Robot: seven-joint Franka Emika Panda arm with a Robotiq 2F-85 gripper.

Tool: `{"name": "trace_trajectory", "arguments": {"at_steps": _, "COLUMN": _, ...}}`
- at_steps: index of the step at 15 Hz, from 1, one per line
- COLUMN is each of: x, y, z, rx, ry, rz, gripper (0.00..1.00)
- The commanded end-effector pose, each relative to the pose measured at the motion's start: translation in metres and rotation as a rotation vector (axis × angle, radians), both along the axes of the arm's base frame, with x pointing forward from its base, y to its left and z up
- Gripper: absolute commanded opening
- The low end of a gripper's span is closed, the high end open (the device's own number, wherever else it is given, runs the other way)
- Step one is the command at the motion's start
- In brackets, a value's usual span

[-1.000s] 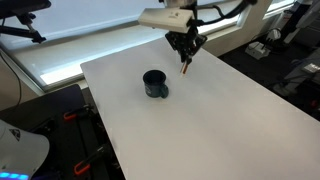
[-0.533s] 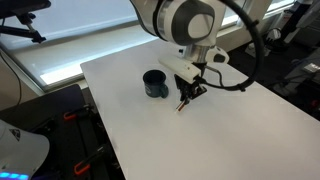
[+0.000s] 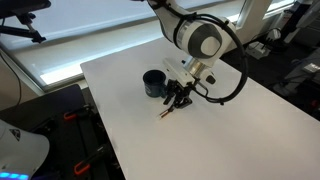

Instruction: Remove the marker from the cup and put it on the table

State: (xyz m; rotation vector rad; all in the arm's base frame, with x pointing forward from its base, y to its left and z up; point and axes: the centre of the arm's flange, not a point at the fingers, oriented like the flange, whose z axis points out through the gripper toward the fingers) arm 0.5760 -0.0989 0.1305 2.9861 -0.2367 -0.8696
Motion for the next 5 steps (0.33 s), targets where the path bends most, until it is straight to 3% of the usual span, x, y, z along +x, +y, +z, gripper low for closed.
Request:
{"name": "trace_trajectory", "arguments": {"at_steps": 1, "x": 0.023, "y": 0.002, "z": -0.001, "rx": -0.031, "ry": 0.052, "rz": -0.089, "gripper": 0.73}}
{"name": "trace_trajectory", "arguments": {"at_steps": 2, "x": 0.025, "y": 0.002, "z": -0.002, "rx": -0.053, "ry": 0.053, "rz": -0.097, "gripper": 0.81}}
{"name": "trace_trajectory", "arguments": {"at_steps": 3, "x": 0.011, "y": 0.000, "z": -0.003, "rx": -0.025, "ry": 0.030, "rz": -0.059, "gripper": 0.64}}
{"name": "trace_trajectory", "arguments": {"at_steps": 5, "x": 0.015, "y": -0.001, "z": -0.005, "rx": -0.038, "ry": 0.030, "rz": -0.072, "gripper": 0.80}}
